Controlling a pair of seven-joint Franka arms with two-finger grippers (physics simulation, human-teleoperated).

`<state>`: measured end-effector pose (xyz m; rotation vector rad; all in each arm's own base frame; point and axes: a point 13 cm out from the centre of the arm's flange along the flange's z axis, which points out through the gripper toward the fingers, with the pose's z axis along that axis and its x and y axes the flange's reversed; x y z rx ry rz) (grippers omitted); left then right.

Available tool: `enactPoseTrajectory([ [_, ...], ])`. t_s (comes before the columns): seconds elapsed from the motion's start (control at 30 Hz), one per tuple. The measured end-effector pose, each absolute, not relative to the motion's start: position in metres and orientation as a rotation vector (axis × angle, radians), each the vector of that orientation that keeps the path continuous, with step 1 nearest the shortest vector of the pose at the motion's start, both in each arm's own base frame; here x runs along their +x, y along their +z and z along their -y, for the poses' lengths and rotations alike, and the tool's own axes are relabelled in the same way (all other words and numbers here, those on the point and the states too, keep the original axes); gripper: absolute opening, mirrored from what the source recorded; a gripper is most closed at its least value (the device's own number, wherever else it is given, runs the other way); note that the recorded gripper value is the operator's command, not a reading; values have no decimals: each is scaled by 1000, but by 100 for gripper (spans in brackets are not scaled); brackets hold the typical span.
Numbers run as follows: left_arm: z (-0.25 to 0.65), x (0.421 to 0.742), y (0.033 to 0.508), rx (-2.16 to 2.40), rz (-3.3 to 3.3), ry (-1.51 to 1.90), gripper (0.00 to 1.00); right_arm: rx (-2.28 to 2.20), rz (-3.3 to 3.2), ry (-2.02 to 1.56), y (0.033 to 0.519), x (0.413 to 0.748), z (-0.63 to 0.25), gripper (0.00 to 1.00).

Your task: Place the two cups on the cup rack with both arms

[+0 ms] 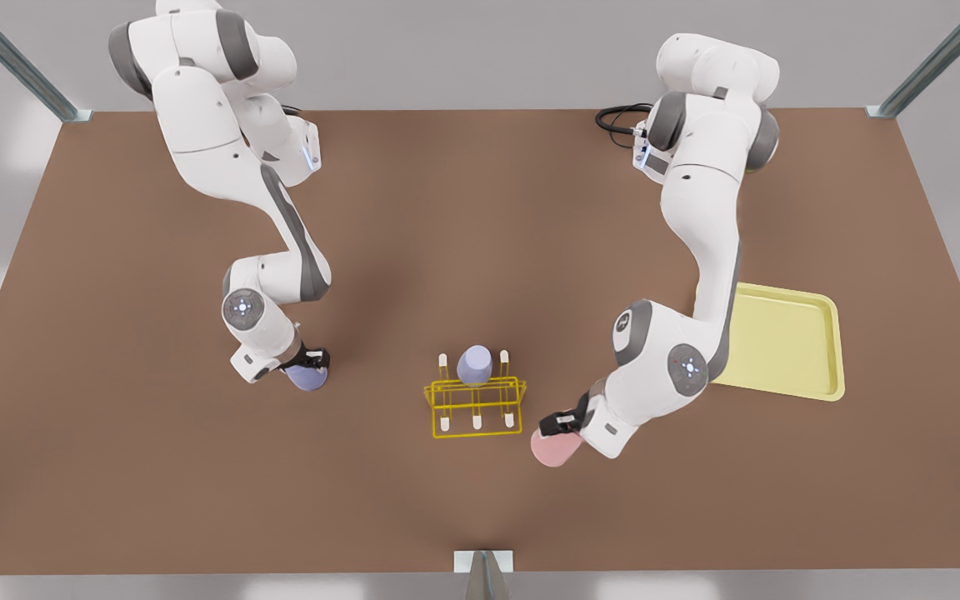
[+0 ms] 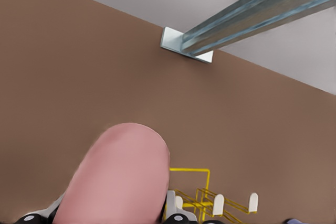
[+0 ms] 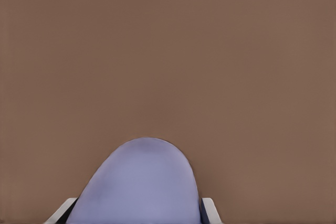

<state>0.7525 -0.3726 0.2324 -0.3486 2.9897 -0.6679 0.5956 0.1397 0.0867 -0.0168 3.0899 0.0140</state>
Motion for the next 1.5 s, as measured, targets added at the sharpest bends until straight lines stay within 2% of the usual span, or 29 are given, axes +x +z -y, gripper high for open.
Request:
enactPoseTrajectory([
  [0.37, 434, 723, 224, -623, -3017, -725, 82, 120, -2947, 416, 171, 645, -258, 85],
  [0.67, 444, 718, 225, -777, -3011, -726, 84, 251, -2871, 682, 202, 733, -302, 85],
  [0.7, 444, 717, 225, -791, -3012, -724, 87, 260, -2871, 711, 202, 738, -306, 85],
  [0.73, 444, 716, 225, -804, -3014, -724, 100, 263, -2873, 741, 201, 741, -314, 85],
  [1.0, 447, 702, 226, -877, -3060, -699, 100, 245, -2922, 864, 186, 732, -357, 85],
  [1.23, 446, 680, 274, -872, -3125, -674, 100, 245, -2891, 997, 193, 738, -393, 85],
  [1.37, 445, 670, 275, -887, -3163, -648, 100, 231, -2892, 1048, 193, 733, -413, 85],
  [1.43, 401, 684, 287, -883, -3133, -514, 100, 227, -2898, 1064, 189, 729, -419, 85],
  [1.5, 286, 706, 324, -853, -3094, -251, 100, 225, -2904, 1071, 185, 727, -423, 85],
])
